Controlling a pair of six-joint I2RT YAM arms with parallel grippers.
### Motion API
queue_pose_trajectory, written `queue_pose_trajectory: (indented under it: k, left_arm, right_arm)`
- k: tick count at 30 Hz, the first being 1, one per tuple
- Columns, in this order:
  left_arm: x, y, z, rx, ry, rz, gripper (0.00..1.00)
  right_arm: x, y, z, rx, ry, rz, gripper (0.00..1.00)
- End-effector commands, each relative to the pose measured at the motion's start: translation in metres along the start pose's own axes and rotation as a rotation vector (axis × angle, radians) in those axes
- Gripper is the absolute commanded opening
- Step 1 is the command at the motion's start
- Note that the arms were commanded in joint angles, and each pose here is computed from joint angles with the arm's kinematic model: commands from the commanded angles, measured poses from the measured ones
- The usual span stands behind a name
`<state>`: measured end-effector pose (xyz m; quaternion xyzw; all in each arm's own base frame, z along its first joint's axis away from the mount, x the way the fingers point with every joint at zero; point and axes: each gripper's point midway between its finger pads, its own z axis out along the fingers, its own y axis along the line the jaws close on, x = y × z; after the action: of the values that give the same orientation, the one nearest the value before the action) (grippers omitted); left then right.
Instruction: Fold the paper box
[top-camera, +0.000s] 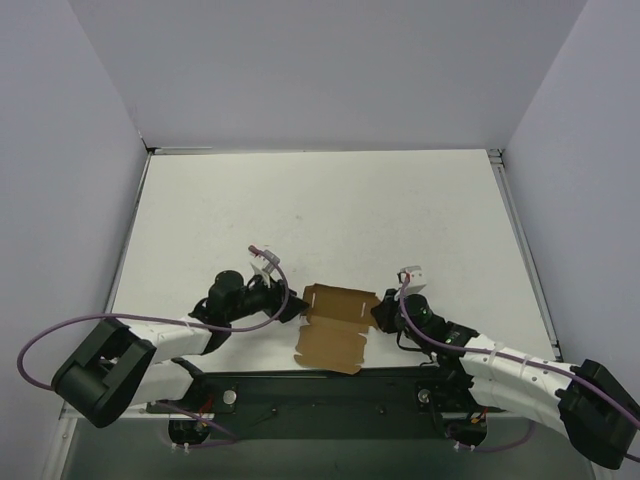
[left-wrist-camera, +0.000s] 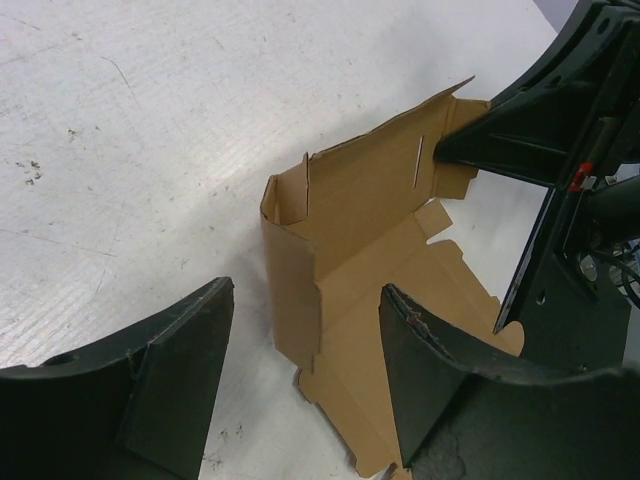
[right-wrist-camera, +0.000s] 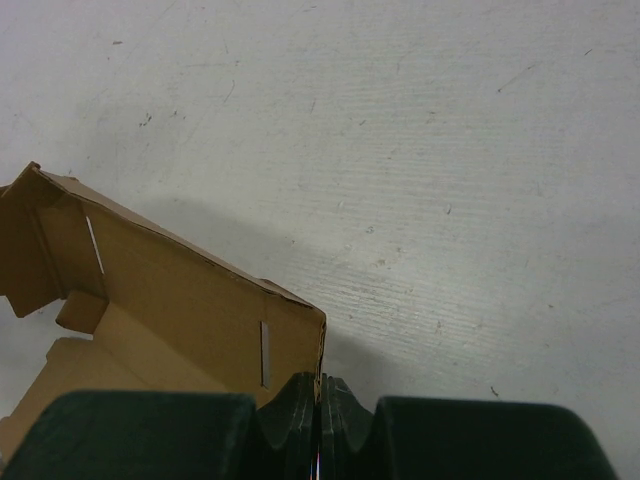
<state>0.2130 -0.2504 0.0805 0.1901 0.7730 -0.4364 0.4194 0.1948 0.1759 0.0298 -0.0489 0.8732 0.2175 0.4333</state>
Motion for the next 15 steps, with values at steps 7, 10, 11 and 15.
queue_pose_trajectory:
  k: [7,10,11,15]
  left_arm:
    - [-0.013,0.013,0.008,-0.160,0.039,0.119,0.73]
    - [-0.011,0.014,0.013,-0.198,0.059,0.154,0.72]
    - [-0.008,0.010,0.016,-0.202,0.070,0.169,0.67]
    - [-0.010,0.014,0.022,-0.249,0.092,0.206,0.24]
  right_arm:
    - [-0.008,-0.001,0.005,0.028,-0.004,-0.043,0.00]
    - [-0.009,-0.001,0.006,0.032,0.000,-0.058,0.00]
    - [-0.012,0.001,0.007,0.032,-0.004,-0.062,0.00]
    - [-0.019,0.004,0.006,0.042,0.004,-0.072,0.03]
